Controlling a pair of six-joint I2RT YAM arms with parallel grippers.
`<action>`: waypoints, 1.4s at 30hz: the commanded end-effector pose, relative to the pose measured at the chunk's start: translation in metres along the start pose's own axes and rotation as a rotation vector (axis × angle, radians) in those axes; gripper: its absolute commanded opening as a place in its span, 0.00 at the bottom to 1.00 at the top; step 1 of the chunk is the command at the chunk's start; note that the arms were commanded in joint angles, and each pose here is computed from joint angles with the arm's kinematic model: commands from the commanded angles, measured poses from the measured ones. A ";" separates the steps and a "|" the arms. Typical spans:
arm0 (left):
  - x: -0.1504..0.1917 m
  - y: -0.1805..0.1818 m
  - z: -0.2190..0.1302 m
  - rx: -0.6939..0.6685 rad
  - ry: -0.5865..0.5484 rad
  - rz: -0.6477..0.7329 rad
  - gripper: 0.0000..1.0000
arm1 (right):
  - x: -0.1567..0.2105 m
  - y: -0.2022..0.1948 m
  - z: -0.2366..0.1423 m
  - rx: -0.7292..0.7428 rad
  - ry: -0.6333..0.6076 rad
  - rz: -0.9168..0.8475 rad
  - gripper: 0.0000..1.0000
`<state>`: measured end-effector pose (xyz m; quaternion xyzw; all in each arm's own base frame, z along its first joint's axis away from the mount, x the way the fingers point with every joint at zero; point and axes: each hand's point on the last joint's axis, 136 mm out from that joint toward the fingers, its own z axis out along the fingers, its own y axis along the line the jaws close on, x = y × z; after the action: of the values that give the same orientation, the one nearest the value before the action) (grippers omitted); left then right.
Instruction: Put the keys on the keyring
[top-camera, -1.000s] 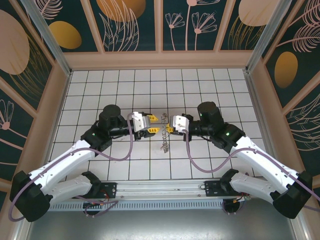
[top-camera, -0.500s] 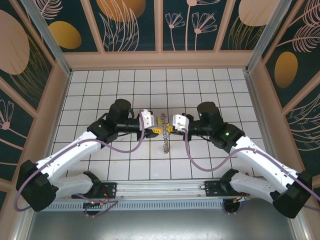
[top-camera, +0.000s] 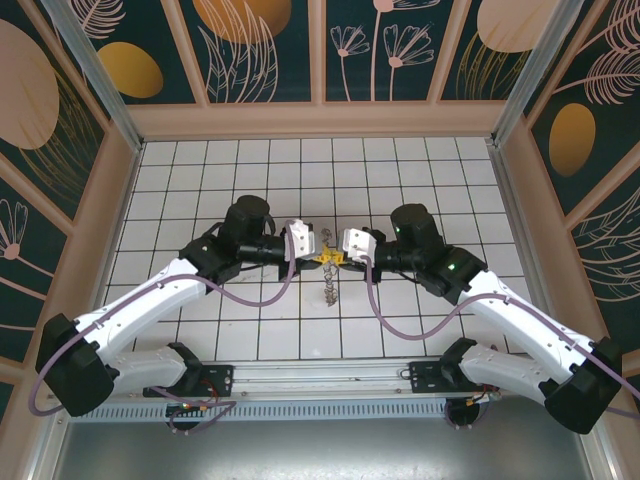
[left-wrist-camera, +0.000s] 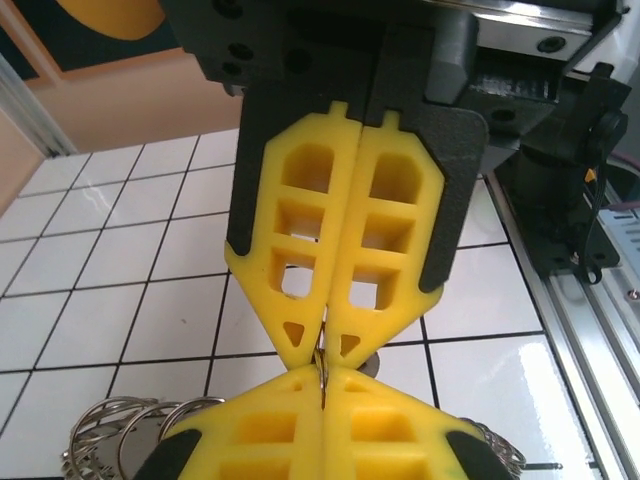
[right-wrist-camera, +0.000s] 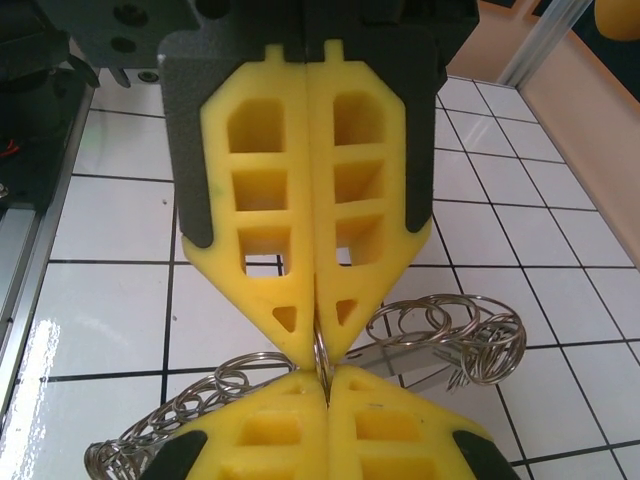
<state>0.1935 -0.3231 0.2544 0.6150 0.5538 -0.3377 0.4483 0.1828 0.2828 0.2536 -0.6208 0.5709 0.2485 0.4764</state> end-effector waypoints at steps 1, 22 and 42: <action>0.010 -0.004 0.005 0.016 0.063 0.008 0.00 | -0.024 -0.005 -0.006 0.028 -0.090 -0.040 0.00; -0.061 -0.022 -0.013 0.071 -0.349 0.075 0.00 | -0.007 0.011 -0.023 -0.005 -0.184 0.085 0.17; -0.053 -0.024 -0.007 0.099 -0.351 0.056 0.00 | -0.029 0.020 -0.063 -0.009 -0.247 0.055 0.35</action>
<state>0.1655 -0.3358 0.2890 0.5805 0.4599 -0.4432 0.5051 0.1493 0.2407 0.2866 -0.5660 0.5408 0.3196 0.5339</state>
